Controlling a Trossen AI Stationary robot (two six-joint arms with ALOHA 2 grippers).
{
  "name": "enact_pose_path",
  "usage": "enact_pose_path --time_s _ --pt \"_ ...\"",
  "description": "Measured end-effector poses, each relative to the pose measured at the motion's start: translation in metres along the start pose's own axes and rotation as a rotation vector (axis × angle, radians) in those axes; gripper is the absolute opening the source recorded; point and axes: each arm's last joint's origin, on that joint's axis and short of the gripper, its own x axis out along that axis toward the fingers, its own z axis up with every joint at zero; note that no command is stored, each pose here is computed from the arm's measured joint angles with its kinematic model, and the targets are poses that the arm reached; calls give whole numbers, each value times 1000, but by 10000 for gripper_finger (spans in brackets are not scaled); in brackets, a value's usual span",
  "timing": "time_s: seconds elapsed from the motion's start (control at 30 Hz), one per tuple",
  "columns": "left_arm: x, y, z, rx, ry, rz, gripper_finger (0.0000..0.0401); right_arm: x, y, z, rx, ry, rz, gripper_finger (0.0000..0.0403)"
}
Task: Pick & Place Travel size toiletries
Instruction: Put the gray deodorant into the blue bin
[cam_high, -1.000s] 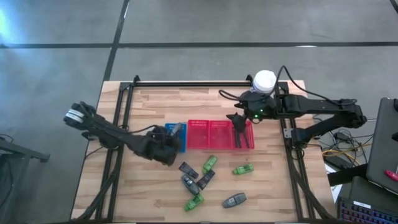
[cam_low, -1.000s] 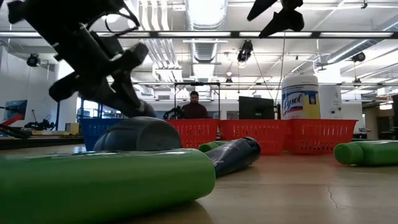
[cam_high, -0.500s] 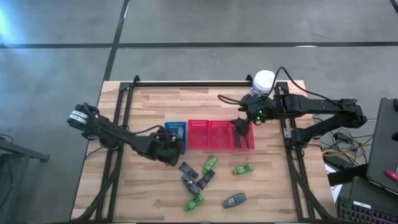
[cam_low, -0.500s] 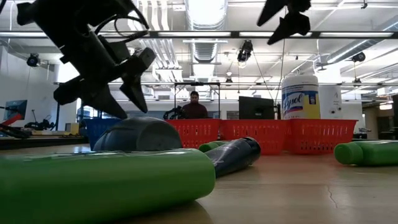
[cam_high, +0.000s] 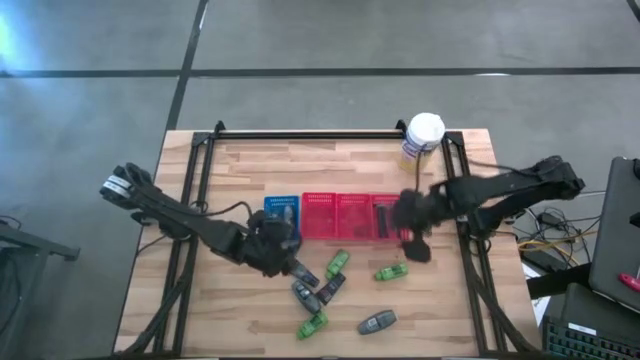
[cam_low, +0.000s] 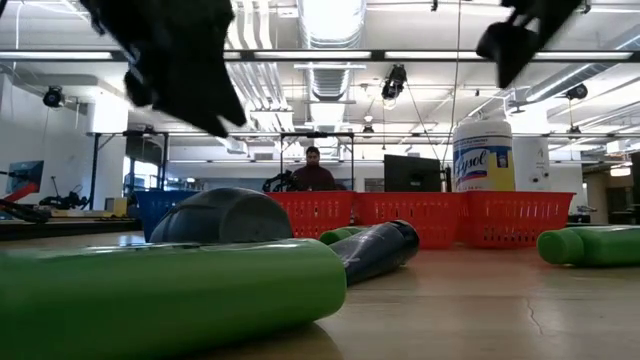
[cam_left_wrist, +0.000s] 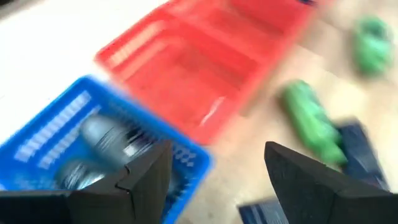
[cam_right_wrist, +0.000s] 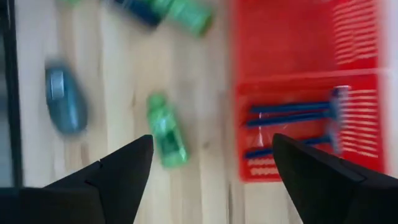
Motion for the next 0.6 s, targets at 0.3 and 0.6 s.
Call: enact_pose_path --time_s 0.3,0.6 --pt "-8 -12 5 154 91 -166 259 54 67 -24 -257 164 121 323" --pt "-11 -16 0 44 129 -199 259 87 133 -50 -430 64 111 316"
